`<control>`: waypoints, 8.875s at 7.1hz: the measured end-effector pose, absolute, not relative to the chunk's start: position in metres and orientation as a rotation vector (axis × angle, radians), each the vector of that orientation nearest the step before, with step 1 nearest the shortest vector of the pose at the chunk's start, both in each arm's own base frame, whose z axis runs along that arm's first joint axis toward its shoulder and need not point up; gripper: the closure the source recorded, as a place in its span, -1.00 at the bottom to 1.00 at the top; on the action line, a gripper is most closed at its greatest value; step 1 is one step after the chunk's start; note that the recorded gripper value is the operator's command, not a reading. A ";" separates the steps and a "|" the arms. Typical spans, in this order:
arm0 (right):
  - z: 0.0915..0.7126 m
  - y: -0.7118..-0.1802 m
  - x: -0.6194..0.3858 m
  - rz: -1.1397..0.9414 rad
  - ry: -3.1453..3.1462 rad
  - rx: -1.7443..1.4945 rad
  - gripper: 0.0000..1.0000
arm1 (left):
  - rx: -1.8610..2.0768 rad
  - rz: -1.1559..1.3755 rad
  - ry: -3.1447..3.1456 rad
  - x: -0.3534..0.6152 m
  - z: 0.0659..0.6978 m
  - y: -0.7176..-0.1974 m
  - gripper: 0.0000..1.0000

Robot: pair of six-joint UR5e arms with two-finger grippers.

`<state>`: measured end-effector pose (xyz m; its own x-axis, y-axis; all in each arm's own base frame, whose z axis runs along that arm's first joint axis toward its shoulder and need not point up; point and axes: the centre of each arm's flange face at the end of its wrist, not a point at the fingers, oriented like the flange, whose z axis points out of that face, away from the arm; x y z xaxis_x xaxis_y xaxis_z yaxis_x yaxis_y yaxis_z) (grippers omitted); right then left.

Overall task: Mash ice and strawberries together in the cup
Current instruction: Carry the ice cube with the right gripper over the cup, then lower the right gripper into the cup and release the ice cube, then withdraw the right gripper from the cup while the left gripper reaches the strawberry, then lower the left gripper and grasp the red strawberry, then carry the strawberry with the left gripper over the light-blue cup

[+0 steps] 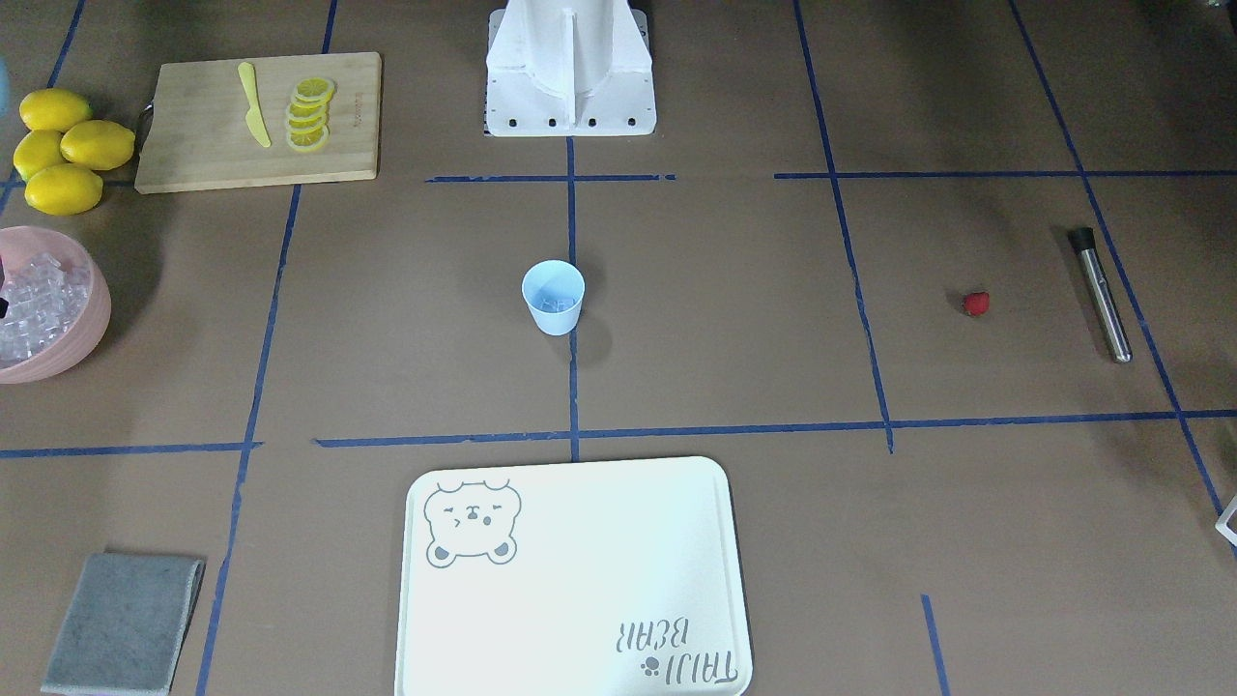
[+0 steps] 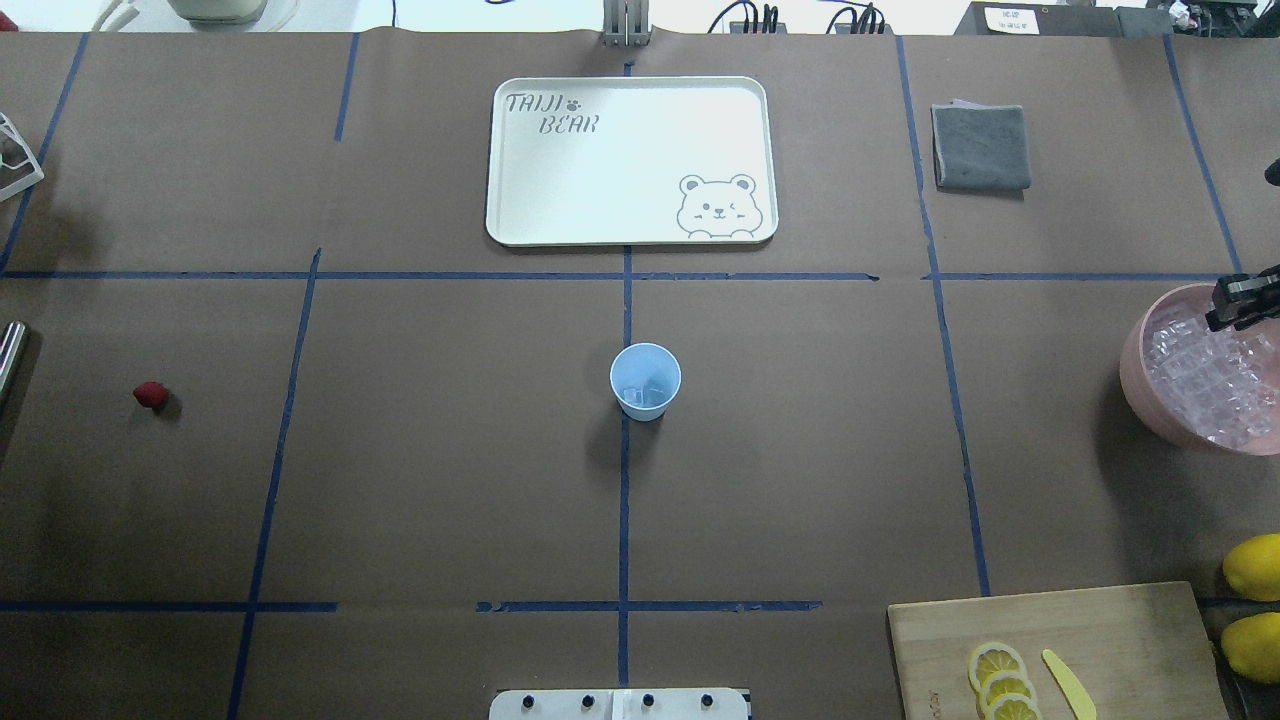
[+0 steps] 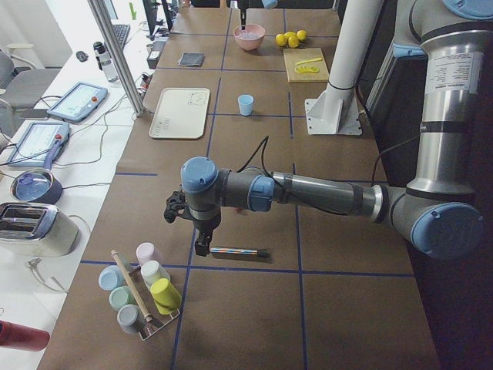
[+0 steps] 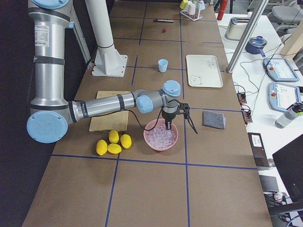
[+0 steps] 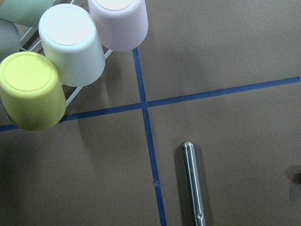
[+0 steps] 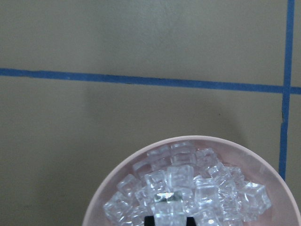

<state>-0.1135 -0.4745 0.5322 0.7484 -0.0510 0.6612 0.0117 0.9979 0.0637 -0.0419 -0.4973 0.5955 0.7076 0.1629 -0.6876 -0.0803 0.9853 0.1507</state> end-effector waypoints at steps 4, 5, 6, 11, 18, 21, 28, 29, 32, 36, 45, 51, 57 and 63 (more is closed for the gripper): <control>0.337 -0.510 -0.227 -0.030 -0.784 0.040 1.00 | 0.097 0.131 0.773 -0.041 0.604 -0.497 -1.00; 0.295 -0.502 -0.277 -0.022 -0.792 0.025 1.00 | 0.093 0.130 0.772 -0.041 0.606 -0.497 -1.00; 0.259 -0.488 -0.327 -0.004 -0.791 0.024 1.00 | 0.091 0.130 0.771 -0.041 0.607 -0.497 -1.00; 0.149 -0.447 -0.508 0.043 -0.765 0.042 1.00 | 0.091 0.130 0.771 -0.041 0.607 -0.498 -1.00; 0.127 -0.434 -0.569 0.039 -0.729 0.018 0.16 | 0.091 0.131 0.771 -0.041 0.607 -0.498 -1.00; 0.133 -0.433 -0.569 0.040 -0.720 0.010 -0.73 | 0.093 0.131 0.771 -0.041 0.605 -0.499 -1.00; 0.143 -0.458 -0.469 0.085 -0.793 0.085 -0.98 | 0.115 0.215 0.768 0.003 0.574 -0.505 -1.00; 0.157 -0.473 -0.427 0.069 -0.805 0.105 -0.98 | 0.130 0.206 0.774 0.019 0.561 -0.503 -1.00; 0.237 -0.526 -0.275 -0.062 -0.812 0.148 -0.98 | 0.175 0.074 0.818 0.095 0.552 -0.472 -0.99; 0.401 -0.558 -0.087 -0.203 -0.768 0.151 -0.98 | 0.199 -0.071 0.823 0.206 0.551 -0.436 -0.97; 0.565 -0.529 0.030 -0.162 -0.860 0.199 -0.98 | 0.221 -0.104 0.793 0.279 0.578 -0.426 -0.67; 0.562 -0.530 0.032 -0.160 -0.861 0.206 -0.98 | 0.204 -0.101 0.788 0.274 0.584 -0.416 -0.44; 0.565 -0.529 0.033 -0.158 -0.860 0.203 -0.98 | 0.209 -0.098 0.794 0.275 0.579 -0.416 1.00; 0.598 -0.506 0.043 -0.160 -0.855 0.178 -0.98 | 0.142 -0.126 0.894 0.299 0.399 -0.436 1.00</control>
<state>0.0431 -0.5065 0.5975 0.6462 -0.2106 0.7335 0.0685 0.9733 0.2191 0.2989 -0.4361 0.3986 0.6202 -0.0502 -0.7829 0.1687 0.9831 0.0705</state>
